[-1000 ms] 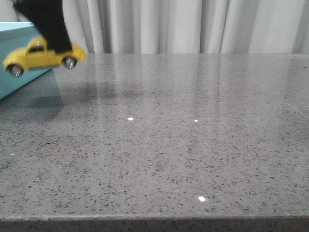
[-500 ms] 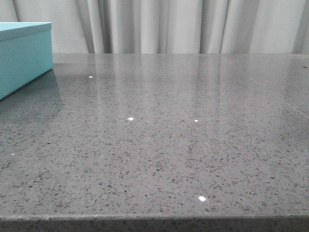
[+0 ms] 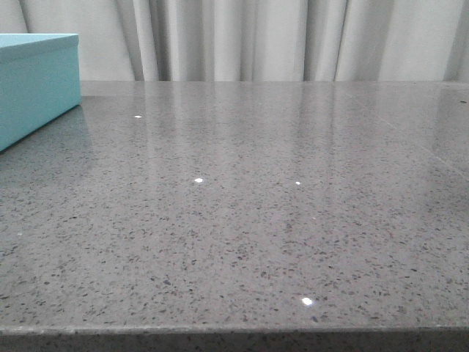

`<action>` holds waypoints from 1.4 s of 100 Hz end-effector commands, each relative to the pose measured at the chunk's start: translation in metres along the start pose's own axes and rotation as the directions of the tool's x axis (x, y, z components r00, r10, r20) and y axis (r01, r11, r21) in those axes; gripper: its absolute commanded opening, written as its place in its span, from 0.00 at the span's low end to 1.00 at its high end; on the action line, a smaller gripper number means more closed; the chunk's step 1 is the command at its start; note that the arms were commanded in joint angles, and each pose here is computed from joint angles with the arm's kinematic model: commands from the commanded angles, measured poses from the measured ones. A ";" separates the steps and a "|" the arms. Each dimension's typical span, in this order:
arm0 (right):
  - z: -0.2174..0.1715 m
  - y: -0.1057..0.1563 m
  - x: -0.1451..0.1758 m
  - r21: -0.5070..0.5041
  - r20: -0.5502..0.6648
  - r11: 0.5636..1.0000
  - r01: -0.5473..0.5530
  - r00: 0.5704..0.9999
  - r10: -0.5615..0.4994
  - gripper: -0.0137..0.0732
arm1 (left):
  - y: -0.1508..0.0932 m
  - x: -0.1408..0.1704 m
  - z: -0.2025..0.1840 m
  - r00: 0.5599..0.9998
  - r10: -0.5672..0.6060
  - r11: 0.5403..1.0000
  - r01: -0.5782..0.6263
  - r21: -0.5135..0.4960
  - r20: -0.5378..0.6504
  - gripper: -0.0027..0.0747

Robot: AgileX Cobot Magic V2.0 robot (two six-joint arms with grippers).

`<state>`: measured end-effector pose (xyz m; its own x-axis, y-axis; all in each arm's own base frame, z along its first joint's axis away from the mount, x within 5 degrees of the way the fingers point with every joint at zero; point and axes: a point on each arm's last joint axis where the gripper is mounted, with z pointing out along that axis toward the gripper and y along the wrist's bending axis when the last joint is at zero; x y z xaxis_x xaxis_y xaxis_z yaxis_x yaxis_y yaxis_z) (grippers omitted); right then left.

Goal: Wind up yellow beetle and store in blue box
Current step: 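Lift the yellow car with the left gripper toward the blue box, then lower the car into the blue box and open the left gripper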

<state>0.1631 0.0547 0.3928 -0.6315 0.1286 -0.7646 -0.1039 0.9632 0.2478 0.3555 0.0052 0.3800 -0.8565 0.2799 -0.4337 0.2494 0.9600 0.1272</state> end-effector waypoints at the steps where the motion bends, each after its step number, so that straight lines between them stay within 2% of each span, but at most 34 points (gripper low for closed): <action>1: -0.010 0.003 -0.011 -0.032 0.102 0.999 0.013 0.995 -0.010 0.74 | 0.005 0.000 -0.005 0.998 -0.044 0.999 0.045 -0.007 0.035 0.18; 37: -0.010 0.003 -0.011 -0.030 0.096 0.999 0.013 0.995 -0.010 0.74 | 0.007 -0.004 0.059 0.993 -0.045 0.998 0.048 0.032 -0.107 0.18; 53: -0.010 0.003 -0.011 -0.030 0.096 0.999 0.013 0.995 -0.010 0.74 | 0.007 -0.004 0.071 0.989 -0.044 0.998 0.050 0.042 -0.139 0.20; 63: -0.010 0.003 -0.011 -0.030 0.096 0.999 0.013 0.995 -0.010 0.74 | 0.007 -0.004 0.071 0.990 -0.044 0.998 0.050 0.040 -0.134 0.28; 75: -0.010 0.003 -0.011 -0.030 0.096 0.999 0.013 0.995 -0.010 0.74 | 0.007 -0.004 0.071 0.990 -0.044 0.998 0.050 0.040 -0.133 0.48; 81: -0.010 0.003 -0.011 -0.030 0.096 0.999 0.013 0.995 -0.010 0.74 | 0.007 -0.005 0.070 0.990 -0.045 0.998 0.050 0.039 -0.131 0.54; 102: -0.010 0.003 -0.011 -0.030 0.096 0.999 0.013 0.995 -0.010 0.74 | 0.009 -0.012 0.047 0.996 -0.046 0.998 0.048 0.029 -0.083 0.55; 122: -0.018 0.003 -0.010 -0.034 0.125 0.999 0.040 0.992 -0.036 0.74 | 0.006 -0.010 -0.005 0.997 -0.051 0.999 0.050 0.011 0.050 0.45; 140: -0.022 0.002 -0.010 -0.038 0.136 0.998 0.040 0.990 -0.035 0.74 | 0.001 -0.003 -0.040 0.991 -0.054 0.999 0.052 0.013 0.121 0.44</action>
<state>0.1542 0.0515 0.3986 -0.6040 0.1194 -0.7880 -0.1236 0.9627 0.2406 0.3648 0.0075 0.3800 -0.8532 0.2429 -0.4616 0.2227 0.9699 0.0988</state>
